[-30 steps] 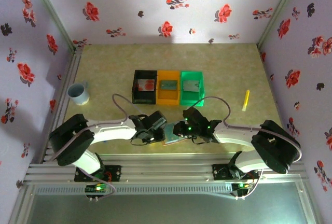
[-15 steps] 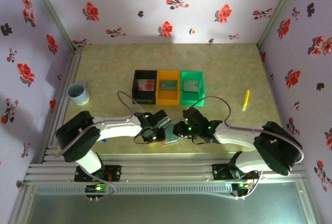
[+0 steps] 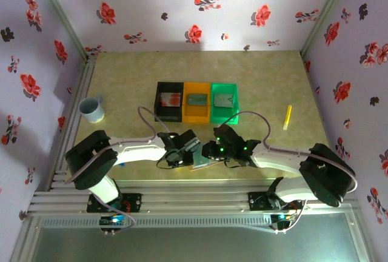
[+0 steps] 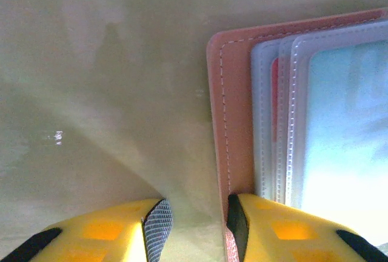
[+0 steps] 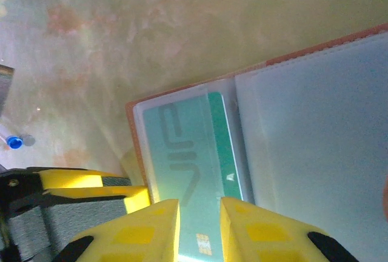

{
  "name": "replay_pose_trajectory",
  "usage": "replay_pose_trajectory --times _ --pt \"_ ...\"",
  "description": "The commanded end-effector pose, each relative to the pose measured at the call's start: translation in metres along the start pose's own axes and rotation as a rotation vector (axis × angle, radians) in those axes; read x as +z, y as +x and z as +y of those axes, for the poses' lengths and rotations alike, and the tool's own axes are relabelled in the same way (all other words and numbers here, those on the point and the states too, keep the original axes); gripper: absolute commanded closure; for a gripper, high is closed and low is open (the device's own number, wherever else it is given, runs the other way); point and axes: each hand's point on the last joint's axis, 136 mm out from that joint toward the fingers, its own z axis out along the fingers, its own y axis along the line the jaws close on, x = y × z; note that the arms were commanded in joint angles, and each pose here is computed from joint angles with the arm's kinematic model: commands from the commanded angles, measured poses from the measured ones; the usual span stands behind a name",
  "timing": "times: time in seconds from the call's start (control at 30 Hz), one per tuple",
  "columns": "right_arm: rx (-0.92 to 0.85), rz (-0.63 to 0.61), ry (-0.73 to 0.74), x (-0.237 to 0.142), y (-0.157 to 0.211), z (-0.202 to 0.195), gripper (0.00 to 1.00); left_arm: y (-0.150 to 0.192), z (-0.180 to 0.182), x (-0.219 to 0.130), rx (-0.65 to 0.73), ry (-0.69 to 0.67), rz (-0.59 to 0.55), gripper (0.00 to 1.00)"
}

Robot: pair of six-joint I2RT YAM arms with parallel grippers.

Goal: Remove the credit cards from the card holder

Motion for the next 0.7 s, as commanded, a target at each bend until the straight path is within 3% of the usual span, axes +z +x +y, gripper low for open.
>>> replay_pose_trajectory --times 0.0,0.67 --pt "-0.024 -0.004 0.034 0.003 -0.002 -0.003 0.76 0.04 0.05 0.05 0.031 -0.154 0.125 0.63" --pt "-0.026 0.044 0.03 0.015 0.007 -0.009 0.78 0.047 0.052 0.06 0.037 -0.151 0.143 0.63"
